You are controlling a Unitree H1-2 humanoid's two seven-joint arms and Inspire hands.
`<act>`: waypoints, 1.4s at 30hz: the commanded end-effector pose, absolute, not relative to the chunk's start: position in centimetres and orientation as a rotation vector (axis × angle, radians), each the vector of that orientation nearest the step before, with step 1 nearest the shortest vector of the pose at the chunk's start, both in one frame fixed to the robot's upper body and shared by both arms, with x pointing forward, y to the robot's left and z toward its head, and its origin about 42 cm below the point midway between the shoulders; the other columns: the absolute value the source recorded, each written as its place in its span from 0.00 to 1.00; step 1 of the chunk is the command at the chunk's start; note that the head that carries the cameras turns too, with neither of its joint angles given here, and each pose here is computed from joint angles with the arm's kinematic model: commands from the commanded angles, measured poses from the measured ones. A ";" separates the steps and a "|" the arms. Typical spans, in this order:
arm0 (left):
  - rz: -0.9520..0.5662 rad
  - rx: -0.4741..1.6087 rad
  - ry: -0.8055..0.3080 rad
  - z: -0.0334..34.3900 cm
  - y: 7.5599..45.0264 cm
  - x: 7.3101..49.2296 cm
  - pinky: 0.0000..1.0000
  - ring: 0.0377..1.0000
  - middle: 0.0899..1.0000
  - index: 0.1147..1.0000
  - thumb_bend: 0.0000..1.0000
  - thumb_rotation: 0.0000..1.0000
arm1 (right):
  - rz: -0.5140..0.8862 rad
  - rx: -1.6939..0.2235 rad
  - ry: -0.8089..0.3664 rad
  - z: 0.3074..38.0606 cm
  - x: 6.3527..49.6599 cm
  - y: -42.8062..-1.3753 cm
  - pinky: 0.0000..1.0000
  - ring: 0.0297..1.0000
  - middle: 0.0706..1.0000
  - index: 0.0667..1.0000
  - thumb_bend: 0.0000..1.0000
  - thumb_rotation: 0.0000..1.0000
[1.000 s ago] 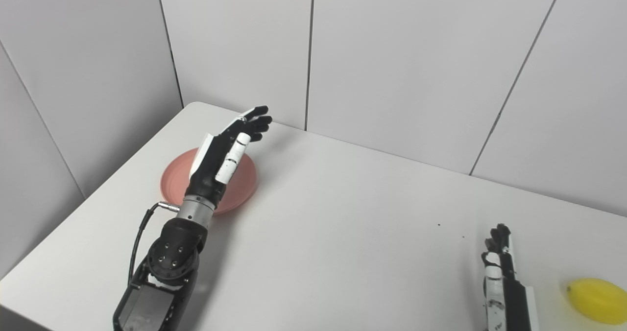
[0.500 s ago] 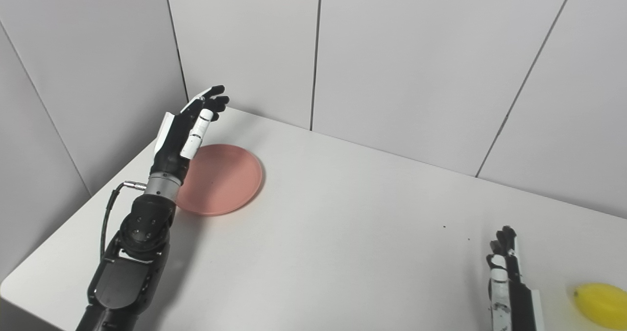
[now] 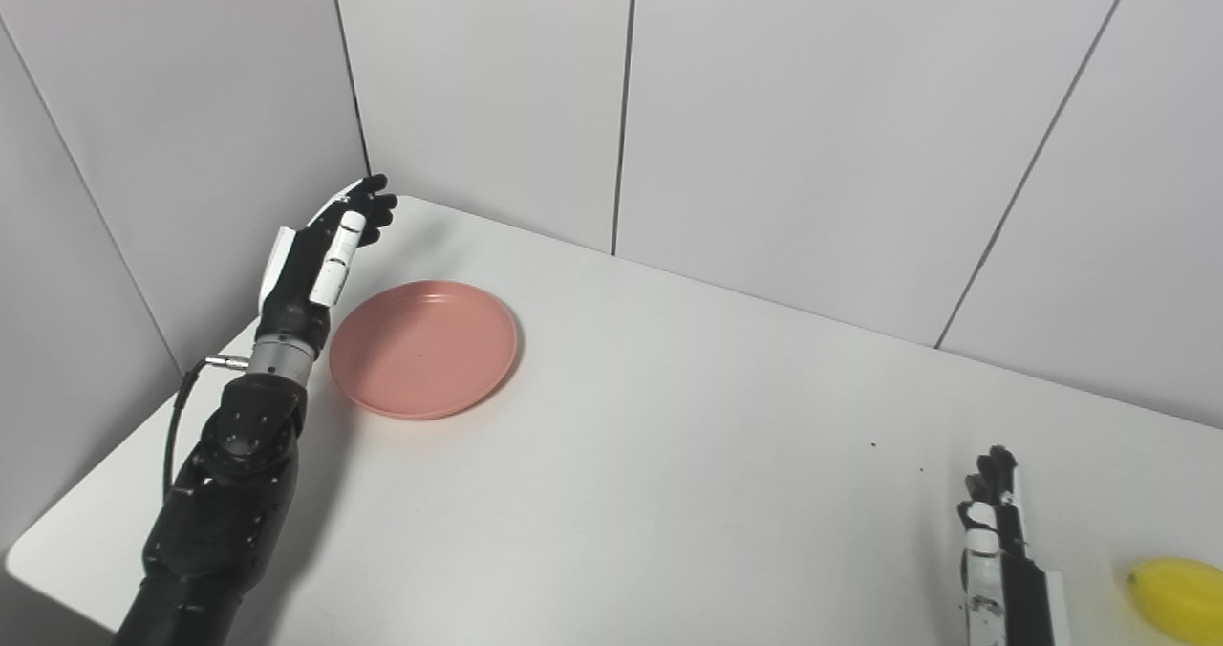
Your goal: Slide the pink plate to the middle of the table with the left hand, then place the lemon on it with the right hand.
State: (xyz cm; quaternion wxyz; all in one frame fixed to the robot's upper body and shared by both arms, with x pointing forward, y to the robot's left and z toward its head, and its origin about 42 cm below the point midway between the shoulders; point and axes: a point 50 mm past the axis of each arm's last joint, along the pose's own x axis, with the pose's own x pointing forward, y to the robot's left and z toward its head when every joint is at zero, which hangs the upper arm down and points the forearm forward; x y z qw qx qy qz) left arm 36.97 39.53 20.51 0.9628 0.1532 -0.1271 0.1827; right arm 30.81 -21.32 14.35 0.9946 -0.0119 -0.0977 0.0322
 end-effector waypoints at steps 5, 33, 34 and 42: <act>0.409 0.278 -0.353 22.6 41.9 37.9 0.85 0.83 0.81 0.80 0.59 1.00 | 0.064 -0.016 -0.247 15.6 31.2 -21.0 1.00 1.00 0.99 0.99 0.28 1.00; 0.428 0.120 -0.245 17.3 42.2 38.7 0.85 0.83 0.80 0.80 0.63 1.00 | 0.061 -0.023 -0.240 15.5 30.8 -21.4 1.00 1.00 0.99 1.00 0.32 1.00; 0.426 0.114 -0.244 17.1 42.0 38.7 0.85 0.83 0.81 0.80 0.64 1.00 | 0.062 -0.023 -0.240 15.5 30.8 -21.4 1.00 1.00 0.99 1.00 0.32 1.00; 0.412 0.094 -0.225 15.8 40.5 39.1 0.82 0.81 0.79 0.78 0.62 1.00 | 0.058 -0.026 -0.238 15.7 30.7 -21.5 1.00 1.00 0.99 0.99 0.32 1.00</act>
